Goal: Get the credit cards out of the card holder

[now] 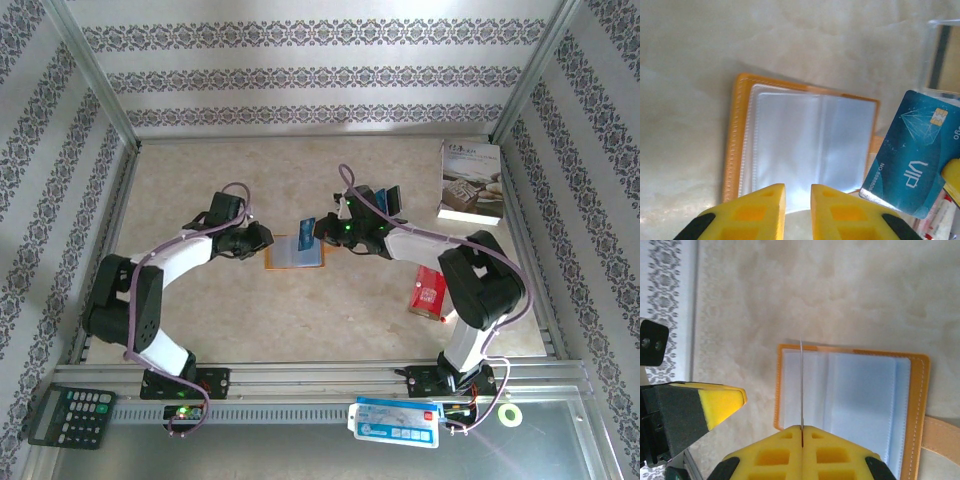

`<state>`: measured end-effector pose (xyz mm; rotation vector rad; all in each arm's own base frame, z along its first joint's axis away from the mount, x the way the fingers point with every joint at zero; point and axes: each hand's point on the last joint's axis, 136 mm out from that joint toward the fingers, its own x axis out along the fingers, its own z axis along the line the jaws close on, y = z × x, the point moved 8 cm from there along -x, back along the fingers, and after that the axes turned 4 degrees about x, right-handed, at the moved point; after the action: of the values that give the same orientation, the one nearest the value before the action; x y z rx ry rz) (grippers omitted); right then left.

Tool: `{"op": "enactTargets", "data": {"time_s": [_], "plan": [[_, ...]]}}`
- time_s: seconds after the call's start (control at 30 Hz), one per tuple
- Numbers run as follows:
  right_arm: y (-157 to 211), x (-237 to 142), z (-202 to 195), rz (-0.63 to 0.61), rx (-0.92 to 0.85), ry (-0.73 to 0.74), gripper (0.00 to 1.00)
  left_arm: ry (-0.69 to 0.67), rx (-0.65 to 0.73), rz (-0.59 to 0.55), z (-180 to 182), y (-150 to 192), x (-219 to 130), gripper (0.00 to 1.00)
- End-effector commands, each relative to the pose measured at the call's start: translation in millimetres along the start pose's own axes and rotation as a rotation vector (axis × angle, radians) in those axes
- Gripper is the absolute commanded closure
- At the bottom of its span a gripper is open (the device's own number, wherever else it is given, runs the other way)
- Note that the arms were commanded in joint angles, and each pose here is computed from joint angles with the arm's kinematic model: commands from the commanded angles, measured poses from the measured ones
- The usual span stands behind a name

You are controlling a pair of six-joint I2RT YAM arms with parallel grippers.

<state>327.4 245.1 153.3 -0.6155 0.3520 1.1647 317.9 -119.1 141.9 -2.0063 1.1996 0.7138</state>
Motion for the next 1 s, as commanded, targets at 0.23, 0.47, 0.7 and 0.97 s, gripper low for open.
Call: {"op": "enactTargets", "data": {"time_s": [0.23, 0.47, 0.7, 0.97], "plan": [[-33, -62, 8, -0.148, -0.085, -0.028, 1.0, -0.024, 0.023, -0.122, -9, -4, -32, 0.51], [-69, -121, -25, -0.286, -0.065, 0.212, 1.0, -0.112, 0.029, -0.198, 6, -4, -49, 0.29], [-94, -152, -50, -0.317, -0.102, 0.468, 1.0, -0.118, 0.079, -0.255, 8, -2, -62, 0.05], [-119, -141, -58, -0.222, -0.15, 0.476, 1.0, -0.121, 0.104, -0.237, 7, -1, -64, 0.0]]}}
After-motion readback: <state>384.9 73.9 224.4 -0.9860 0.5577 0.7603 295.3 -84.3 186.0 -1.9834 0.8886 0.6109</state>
